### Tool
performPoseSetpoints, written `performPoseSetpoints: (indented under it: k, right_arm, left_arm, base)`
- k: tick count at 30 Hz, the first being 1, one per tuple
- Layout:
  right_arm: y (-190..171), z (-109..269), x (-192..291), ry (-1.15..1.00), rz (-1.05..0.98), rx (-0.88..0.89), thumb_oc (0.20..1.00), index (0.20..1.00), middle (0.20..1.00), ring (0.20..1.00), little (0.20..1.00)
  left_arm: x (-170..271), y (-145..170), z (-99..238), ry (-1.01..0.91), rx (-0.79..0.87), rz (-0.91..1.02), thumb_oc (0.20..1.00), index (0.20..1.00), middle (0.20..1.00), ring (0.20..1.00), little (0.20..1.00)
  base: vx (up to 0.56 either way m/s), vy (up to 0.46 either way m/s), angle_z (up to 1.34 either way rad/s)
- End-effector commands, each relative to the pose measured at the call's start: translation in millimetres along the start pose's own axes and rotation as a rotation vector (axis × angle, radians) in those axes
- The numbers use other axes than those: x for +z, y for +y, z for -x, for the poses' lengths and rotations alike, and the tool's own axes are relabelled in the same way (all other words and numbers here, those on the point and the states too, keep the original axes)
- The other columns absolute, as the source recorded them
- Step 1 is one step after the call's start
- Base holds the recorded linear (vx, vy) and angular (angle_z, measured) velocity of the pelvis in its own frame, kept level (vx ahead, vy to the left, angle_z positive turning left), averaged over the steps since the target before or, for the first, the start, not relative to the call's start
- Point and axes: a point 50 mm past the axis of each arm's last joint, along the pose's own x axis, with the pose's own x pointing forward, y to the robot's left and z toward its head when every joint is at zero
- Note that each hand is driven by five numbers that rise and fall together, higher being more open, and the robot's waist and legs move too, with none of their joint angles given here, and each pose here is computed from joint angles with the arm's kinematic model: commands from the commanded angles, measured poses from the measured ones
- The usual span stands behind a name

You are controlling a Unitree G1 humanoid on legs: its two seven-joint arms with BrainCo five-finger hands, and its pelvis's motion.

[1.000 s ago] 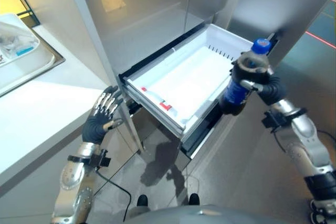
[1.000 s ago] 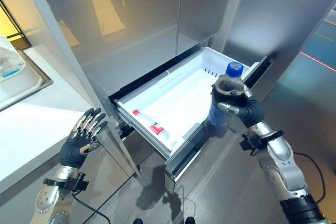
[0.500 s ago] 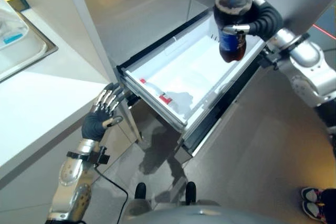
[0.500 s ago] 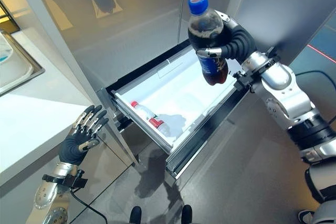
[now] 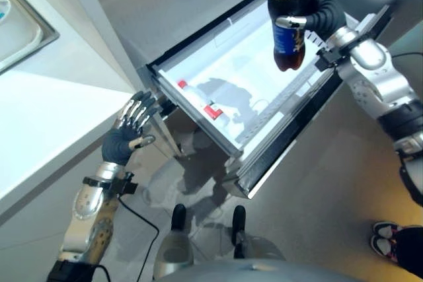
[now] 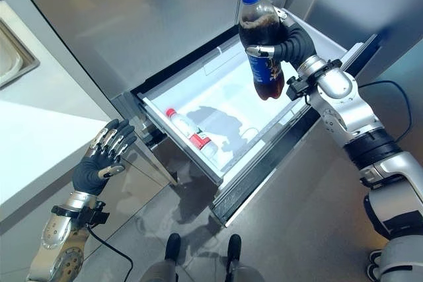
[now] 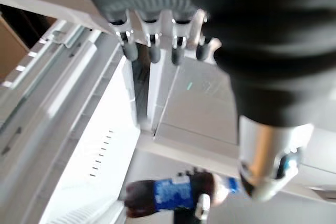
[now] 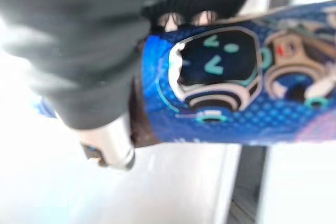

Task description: Take the drinks into the refrigerator

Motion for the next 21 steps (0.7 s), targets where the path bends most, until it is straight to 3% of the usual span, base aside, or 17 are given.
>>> performPoseSetpoints:
  k: [1, 21]
  right_arm:
    - [-9, -28, 76, -0.286, 0.049, -0.051, 0.200, 0.200, 0.200, 0.200, 0.200]
    - [-5, -51, 48, -0.144, 0.119, -0.148, 0.200, 0.200, 0.200, 0.200, 0.200]
  left_arm:
    - [30, -7, -8, -0.140, -0.067, -0.063, 1.000, 1.000, 1.000, 1.000, 1.000]
    - [53, -10, -21, -0.260, -0.078, -0.127, 1.000, 1.000, 1.000, 1.000, 1.000]
  base:
    - [-0.05, 0.008, 0.02]
    - [-0.05, -0.005, 0.00]
